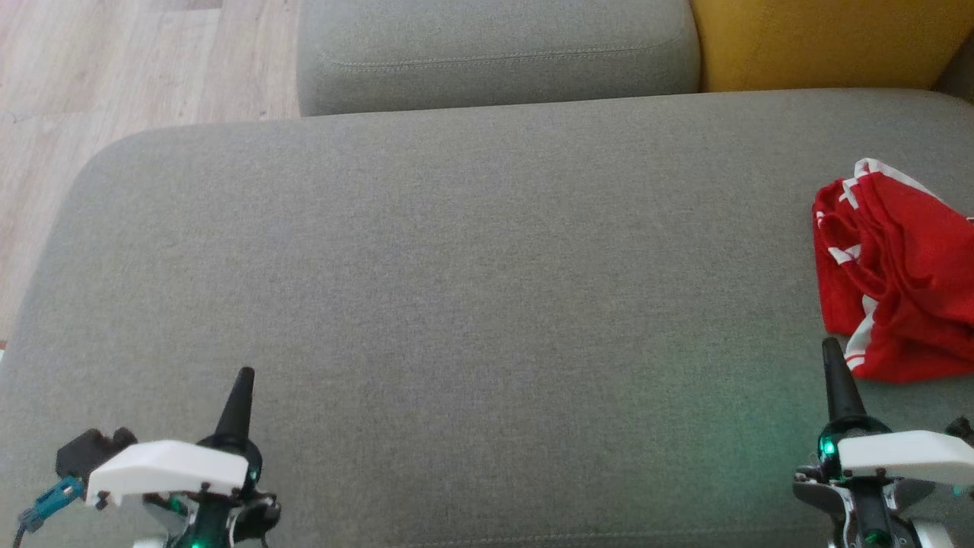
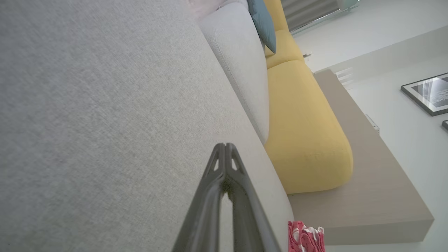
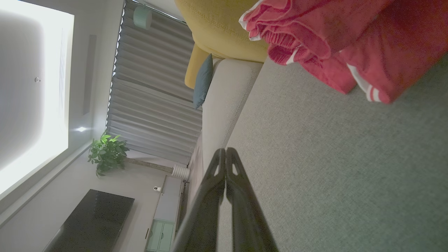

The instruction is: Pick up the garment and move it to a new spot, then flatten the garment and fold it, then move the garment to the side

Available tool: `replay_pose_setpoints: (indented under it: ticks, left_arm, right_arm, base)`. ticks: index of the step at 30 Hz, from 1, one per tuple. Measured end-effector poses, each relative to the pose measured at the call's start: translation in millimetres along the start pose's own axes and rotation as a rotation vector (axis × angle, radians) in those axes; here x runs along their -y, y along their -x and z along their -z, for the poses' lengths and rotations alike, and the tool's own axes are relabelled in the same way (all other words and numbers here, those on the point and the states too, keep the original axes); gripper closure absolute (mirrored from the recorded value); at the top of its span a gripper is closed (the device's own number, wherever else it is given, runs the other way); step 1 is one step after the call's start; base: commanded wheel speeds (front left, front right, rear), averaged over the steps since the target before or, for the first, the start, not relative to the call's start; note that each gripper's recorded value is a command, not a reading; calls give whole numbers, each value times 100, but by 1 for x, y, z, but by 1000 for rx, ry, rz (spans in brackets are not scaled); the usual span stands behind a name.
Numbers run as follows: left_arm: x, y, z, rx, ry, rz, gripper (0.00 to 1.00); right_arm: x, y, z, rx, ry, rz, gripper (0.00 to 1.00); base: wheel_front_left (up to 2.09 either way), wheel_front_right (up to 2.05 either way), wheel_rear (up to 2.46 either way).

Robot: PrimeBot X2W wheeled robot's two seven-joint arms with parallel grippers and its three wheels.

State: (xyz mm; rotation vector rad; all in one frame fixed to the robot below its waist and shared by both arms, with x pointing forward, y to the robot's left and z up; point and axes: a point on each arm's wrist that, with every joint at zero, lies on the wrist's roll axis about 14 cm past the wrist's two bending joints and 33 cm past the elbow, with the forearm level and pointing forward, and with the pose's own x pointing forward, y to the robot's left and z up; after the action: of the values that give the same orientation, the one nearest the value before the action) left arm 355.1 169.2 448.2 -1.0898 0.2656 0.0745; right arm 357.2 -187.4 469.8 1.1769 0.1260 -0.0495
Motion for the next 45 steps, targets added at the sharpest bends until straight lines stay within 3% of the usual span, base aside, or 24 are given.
replay_pose_setpoints:
  ticks: [37, 45]
  left_arm:
    - [19, -9, -32, 80, 473, 143, 100]
    - [20, -10, -32, 79, 479, 146, 100]
  right_arm:
    - [-3, -14, -19, 60, -406, -24, 100]
    - [-3, -15, -20, 64, -410, -26, 100]
  base:
    - [0, 0, 0]
    - [0, 0, 0]
